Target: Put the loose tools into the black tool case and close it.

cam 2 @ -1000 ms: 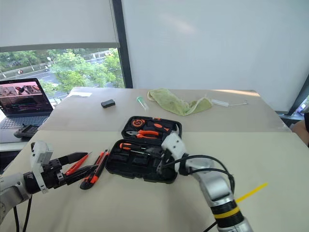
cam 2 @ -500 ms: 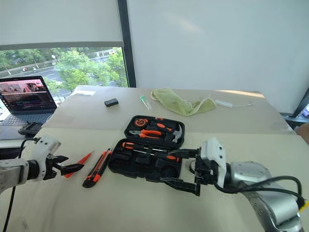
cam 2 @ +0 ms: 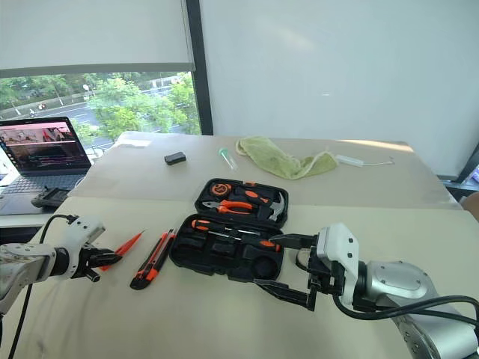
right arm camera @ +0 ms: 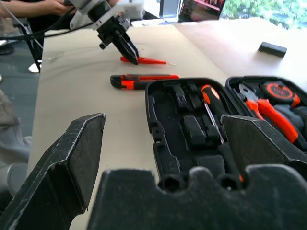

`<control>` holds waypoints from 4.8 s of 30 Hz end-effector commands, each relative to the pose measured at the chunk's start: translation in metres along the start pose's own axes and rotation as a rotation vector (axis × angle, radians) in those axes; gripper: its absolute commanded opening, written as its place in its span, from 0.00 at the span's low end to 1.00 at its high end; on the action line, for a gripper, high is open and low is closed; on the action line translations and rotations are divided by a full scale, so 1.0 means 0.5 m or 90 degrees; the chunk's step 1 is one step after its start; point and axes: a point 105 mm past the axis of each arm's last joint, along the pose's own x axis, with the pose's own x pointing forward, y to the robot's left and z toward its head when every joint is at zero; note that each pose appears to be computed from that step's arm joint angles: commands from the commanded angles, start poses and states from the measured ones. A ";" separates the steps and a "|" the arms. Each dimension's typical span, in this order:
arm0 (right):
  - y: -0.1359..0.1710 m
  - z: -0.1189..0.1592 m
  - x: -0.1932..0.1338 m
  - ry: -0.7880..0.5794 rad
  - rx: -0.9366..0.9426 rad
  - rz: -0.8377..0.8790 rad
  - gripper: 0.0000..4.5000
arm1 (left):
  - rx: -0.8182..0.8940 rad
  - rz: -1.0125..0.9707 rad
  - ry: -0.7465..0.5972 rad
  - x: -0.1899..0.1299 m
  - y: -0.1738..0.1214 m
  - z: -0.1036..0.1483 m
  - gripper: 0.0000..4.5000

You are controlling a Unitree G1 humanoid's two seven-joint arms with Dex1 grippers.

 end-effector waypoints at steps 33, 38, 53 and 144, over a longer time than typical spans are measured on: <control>0.053 -0.002 -0.099 0.074 0.002 -0.203 1.00 | 0.651 -0.456 0.071 0.167 -0.157 0.213 0.10; 0.051 -0.003 -0.098 0.075 0.000 -0.201 1.00 | 0.661 -0.450 0.074 0.170 -0.157 0.215 0.10; 0.052 -0.006 -0.100 0.078 0.001 -0.200 1.00 | 0.599 -0.456 -0.031 0.132 -0.167 0.278 0.51; 0.019 0.001 -0.066 0.035 -0.015 -0.060 1.00 | -0.099 0.084 0.016 0.038 -0.150 -0.030 0.87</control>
